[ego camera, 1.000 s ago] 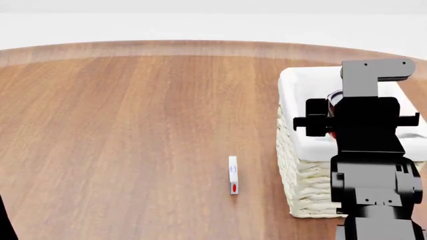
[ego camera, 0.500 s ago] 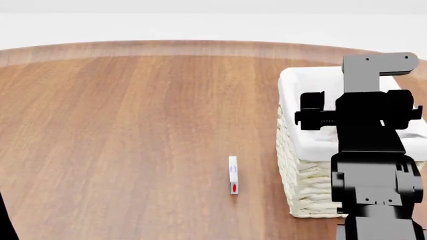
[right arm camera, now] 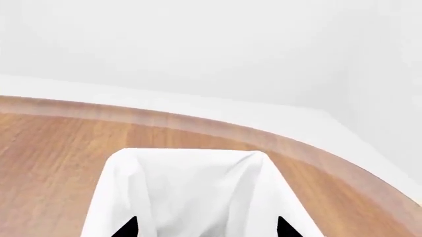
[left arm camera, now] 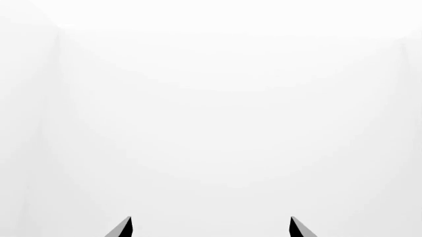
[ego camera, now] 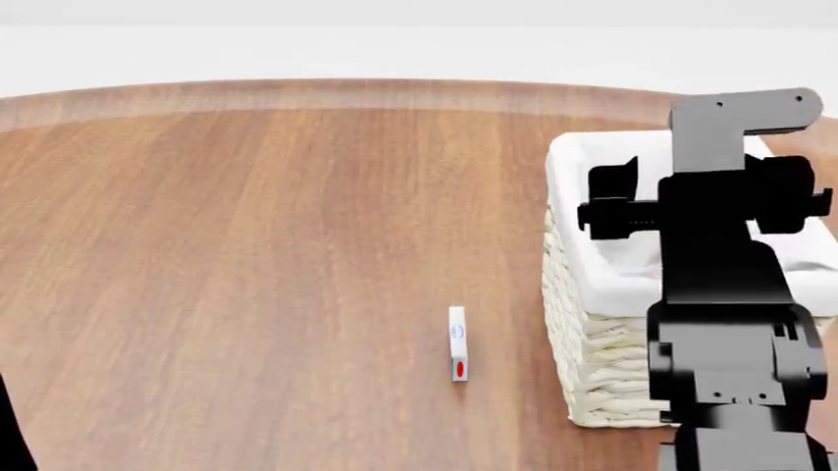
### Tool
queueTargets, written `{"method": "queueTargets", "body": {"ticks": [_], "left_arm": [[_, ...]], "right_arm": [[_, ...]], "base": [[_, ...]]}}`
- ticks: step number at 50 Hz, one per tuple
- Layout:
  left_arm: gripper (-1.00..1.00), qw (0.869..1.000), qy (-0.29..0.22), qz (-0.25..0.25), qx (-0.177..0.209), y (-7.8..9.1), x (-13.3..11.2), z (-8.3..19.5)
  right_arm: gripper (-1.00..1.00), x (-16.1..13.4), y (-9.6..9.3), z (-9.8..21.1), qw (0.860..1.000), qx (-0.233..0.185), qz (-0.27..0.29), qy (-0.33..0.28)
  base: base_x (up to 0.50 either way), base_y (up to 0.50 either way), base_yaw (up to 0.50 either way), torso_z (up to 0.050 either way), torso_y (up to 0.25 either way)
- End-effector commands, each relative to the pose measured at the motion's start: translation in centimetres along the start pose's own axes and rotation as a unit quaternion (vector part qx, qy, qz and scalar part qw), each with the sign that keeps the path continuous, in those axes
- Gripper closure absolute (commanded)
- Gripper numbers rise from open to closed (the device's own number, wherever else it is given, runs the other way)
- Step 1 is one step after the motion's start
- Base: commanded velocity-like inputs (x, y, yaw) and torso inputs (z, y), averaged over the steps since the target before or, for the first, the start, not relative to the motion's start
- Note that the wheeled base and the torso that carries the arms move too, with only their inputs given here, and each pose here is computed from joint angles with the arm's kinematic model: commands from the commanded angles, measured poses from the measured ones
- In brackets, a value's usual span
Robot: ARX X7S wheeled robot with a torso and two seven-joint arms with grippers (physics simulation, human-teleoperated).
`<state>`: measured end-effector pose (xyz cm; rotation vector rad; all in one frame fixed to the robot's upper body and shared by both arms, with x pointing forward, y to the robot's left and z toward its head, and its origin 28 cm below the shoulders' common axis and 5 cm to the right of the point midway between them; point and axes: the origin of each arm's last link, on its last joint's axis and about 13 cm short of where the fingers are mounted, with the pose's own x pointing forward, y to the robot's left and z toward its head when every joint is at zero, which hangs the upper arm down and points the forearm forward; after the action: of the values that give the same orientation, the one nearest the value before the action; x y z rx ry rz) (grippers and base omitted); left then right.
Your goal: Pick up the tomato sauce, and put it in the basket.
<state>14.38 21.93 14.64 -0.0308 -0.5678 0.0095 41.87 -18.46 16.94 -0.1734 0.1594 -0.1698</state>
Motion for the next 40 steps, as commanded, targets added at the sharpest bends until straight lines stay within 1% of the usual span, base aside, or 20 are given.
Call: {"method": "queueTargets", "body": {"ticks": [1,3,6,9,10,12,13,15,17,19,20,21,23,25,26,28,33,34,38,40], "left_arm": [[-1.0,1.0,0.001,-0.003,-0.002,-0.1,0.0,-0.1],[-1.0,1.0,0.001,-0.006,-0.003,-0.2,0.0,-0.1],[-1.0,1.0,0.001,-0.008,-0.004,-0.2,0.1,-0.1],[-1.0,1.0,0.002,-0.009,-0.005,-0.3,0.1,-0.2],[-1.0,1.0,0.002,-0.009,-0.005,-0.3,0.0,-0.2],[-1.0,1.0,0.004,-0.009,-0.003,-0.3,0.0,-0.2],[-1.0,1.0,0.004,-0.009,-0.003,-0.3,0.0,-0.2],[-1.0,1.0,0.004,-0.01,-0.002,-0.3,0.0,-0.2],[-1.0,1.0,0.005,-0.011,-0.003,-0.4,-0.1,-0.2],[-1.0,1.0,0.004,-0.012,-0.002,-0.4,-0.1,-0.2],[-1.0,1.0,0.004,-0.012,-0.001,-0.4,-0.1,-0.2],[-1.0,1.0,0.004,-0.012,-0.001,-0.4,-0.1,-0.1],[-1.0,1.0,0.005,-0.012,0.0,-0.3,-0.1,-0.2],[-1.0,1.0,0.006,-0.012,0.0,-0.3,-0.2,-0.2],[-1.0,1.0,0.007,-0.012,0.0,-0.3,-0.2,-0.3],[-1.0,1.0,0.009,-0.012,-0.001,-0.3,-0.3,-0.4],[-1.0,1.0,0.01,-0.016,-0.004,-0.5,0.1,-0.5],[-1.0,1.0,0.01,-0.016,-0.004,-0.5,0.2,-0.7],[-1.0,1.0,0.011,-0.018,-0.005,-0.6,0.2,-0.7],[-1.0,1.0,0.013,-0.019,-0.005,-0.6,0.1,-0.8]], "right_arm": [[-1.0,0.2,0.5,0.8,0.998,-0.013,0.0,-0.066],[-1.0,0.2,0.7,0.5,0.995,-0.027,-0.007,-0.091],[-1.0,0.2,1.0,0.5,0.988,-0.067,-0.031,-0.139],[-1.0,0.1,1.4,0.7,0.981,-0.076,-0.033,-0.176],[-1.0,-0.3,1.5,0.5,0.98,-0.075,-0.028,-0.18],[-1.0,-1.6,1.7,0.7,0.973,-0.091,-0.039,-0.21],[-1.0,-2.1,1.8,1.3,0.97,-0.085,-0.037,-0.225],[-1.0,-3.1,1.9,1.7,0.963,-0.095,-0.044,-0.25],[-1.0,-4.3,2.1,1.9,0.956,-0.09,-0.051,-0.274],[-1.0,-5.0,2.3,2.0,0.947,-0.108,-0.063,-0.295],[-1.0,-5.6,2.4,2.1,0.942,-0.104,-0.066,-0.312],[-1.0,-6.1,2.5,2.1,0.935,-0.113,-0.072,-0.328],[-1.0,-6.8,2.6,2.3,0.929,-0.114,-0.076,-0.343],[-1.0,-8.0,2.7,2.5,0.915,-0.126,-0.09,-0.373],[-1.0,-8.9,2.8,2.8,0.918,-0.099,-0.072,-0.377],[-1.0,-9.9,2.9,3.1,0.909,-0.113,-0.078,-0.395],[-1.0,-12.3,3.1,4.1,0.892,-0.112,-0.073,-0.431],[-1.0,-12.9,3.0,4.3,0.879,-0.122,-0.086,-0.453],[-1.0,-13.8,3.2,3.8,0.851,-0.173,-0.102,-0.485],[-1.0,-14.1,3.3,3.4,0.845,-0.183,-0.105,-0.491]], "base": [[0.0,0.0,0.0,0.0,0.0],[0.0,0.0,0.0,0.0,0.0],[0.0,0.0,0.0,0.0,0.0],[0.0,0.0,0.0,0.0,0.0],[0.0,0.0,0.0,0.0,0.0],[0.0,0.0,0.0,0.0,0.0],[0.0,0.0,0.0,0.0,0.0],[0.0,0.0,0.0,0.0,0.0],[0.0,0.0,0.0,0.0,0.0],[0.0,0.0,0.0,0.0,0.0],[0.0,0.0,0.0,0.0,0.0],[0.0,0.0,0.0,0.0,0.0],[0.0,0.0,0.0,0.0,0.0],[0.0,0.0,0.0,0.0,0.0],[0.0,0.0,0.0,0.0,0.0],[0.0,0.0,0.0,0.0,0.0],[0.0,0.0,0.0,0.0,0.0],[0.0,0.0,0.0,0.0,0.0],[0.0,0.0,0.0,0.0,0.0],[0.0,0.0,0.0,0.0,0.0]]}}
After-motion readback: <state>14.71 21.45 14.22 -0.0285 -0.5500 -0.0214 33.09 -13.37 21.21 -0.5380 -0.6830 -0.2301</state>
